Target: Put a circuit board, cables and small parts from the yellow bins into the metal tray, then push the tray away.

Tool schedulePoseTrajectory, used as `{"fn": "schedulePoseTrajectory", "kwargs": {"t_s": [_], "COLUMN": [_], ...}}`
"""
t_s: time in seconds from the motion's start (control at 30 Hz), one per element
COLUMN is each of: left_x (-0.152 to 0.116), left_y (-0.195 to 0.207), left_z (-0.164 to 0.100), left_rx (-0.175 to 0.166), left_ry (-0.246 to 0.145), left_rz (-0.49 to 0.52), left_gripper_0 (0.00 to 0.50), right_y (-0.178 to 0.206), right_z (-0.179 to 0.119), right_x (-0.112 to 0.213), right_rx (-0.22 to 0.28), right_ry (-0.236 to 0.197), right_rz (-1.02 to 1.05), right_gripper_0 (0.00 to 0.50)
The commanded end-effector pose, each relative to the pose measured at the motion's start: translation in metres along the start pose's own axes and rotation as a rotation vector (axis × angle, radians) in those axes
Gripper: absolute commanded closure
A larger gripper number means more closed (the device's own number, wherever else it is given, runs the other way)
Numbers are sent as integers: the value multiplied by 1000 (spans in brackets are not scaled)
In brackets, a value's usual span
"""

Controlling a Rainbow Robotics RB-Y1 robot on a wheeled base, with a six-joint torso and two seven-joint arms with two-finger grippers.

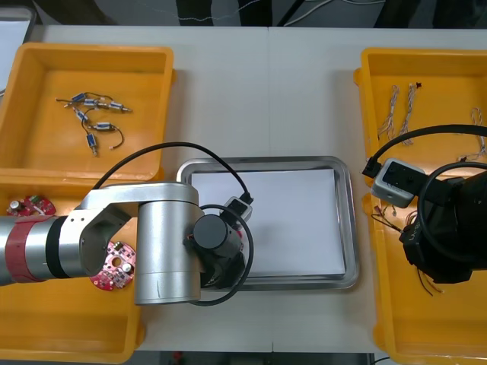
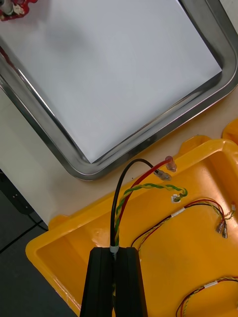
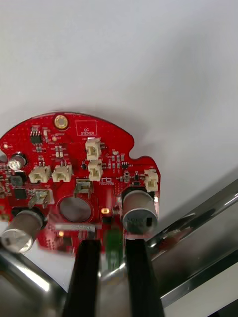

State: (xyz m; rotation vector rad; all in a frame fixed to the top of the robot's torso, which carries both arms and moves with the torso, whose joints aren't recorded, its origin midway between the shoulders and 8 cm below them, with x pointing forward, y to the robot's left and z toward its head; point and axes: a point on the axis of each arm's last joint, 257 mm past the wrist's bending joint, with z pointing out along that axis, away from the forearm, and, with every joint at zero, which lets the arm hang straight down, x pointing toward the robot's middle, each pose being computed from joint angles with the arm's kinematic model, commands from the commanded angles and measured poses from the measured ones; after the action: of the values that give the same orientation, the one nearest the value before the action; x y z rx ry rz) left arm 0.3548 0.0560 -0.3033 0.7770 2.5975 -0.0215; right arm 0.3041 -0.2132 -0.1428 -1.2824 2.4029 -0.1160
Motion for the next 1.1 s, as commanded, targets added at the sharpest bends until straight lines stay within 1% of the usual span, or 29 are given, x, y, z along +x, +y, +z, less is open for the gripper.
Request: {"fn": "schedulePoseTrajectory", "kwargs": {"t_s": [0.03,0.17,0.37,0.5,0.57,0.67,0.73,0.77,0.8,0.83,1.0,1.1], "left_x": [-19,-20,-24,-31,-34,-39,-42,-43,-42,-42,-42,-46], "left_y": [-18,-17,-18,-15,-12,-2,8,11,19,21,46,63], "left_z": [-11,-14,-23,-33,-39,-49,-57,-59,-65,-67,-88,-101], "left_rx": [26,26,36,48,55,33,9,4,-9,-12,-44,-64], "left_ry": [-57,-64,-83,-83,-83,-83,-88,-90,-86,-85,-69,-68], "left_rz": [-37,-45,-50,-82,-98,-116,-135,-142,-158,-165,-227,-274], "left_gripper_0": [0,0,0,0,0,0,0,0,0,0,0,0], "right_y": [-2,-1,-1,0,0,1,5,6,9,9,19,26], "right_z": [-7,-7,-7,-7,-7,-8,-9,-9,-10,-10,-7,-5], "right_x": [-1,-1,-1,-5,-5,-6,-9,-10,-13,-14,-23,-32], "right_rx": [27,25,23,18,18,15,3,-1,-10,-11,-25,-29], "right_ry": [1,1,1,-13,-13,-15,-24,-25,-31,-32,-36,-45], "right_rz": [17,17,17,15,14,7,6,3,-4,-5,-53,-93], "right_gripper_0": [500,500,500,500,500,500,500,500,500,500,500,500]}}
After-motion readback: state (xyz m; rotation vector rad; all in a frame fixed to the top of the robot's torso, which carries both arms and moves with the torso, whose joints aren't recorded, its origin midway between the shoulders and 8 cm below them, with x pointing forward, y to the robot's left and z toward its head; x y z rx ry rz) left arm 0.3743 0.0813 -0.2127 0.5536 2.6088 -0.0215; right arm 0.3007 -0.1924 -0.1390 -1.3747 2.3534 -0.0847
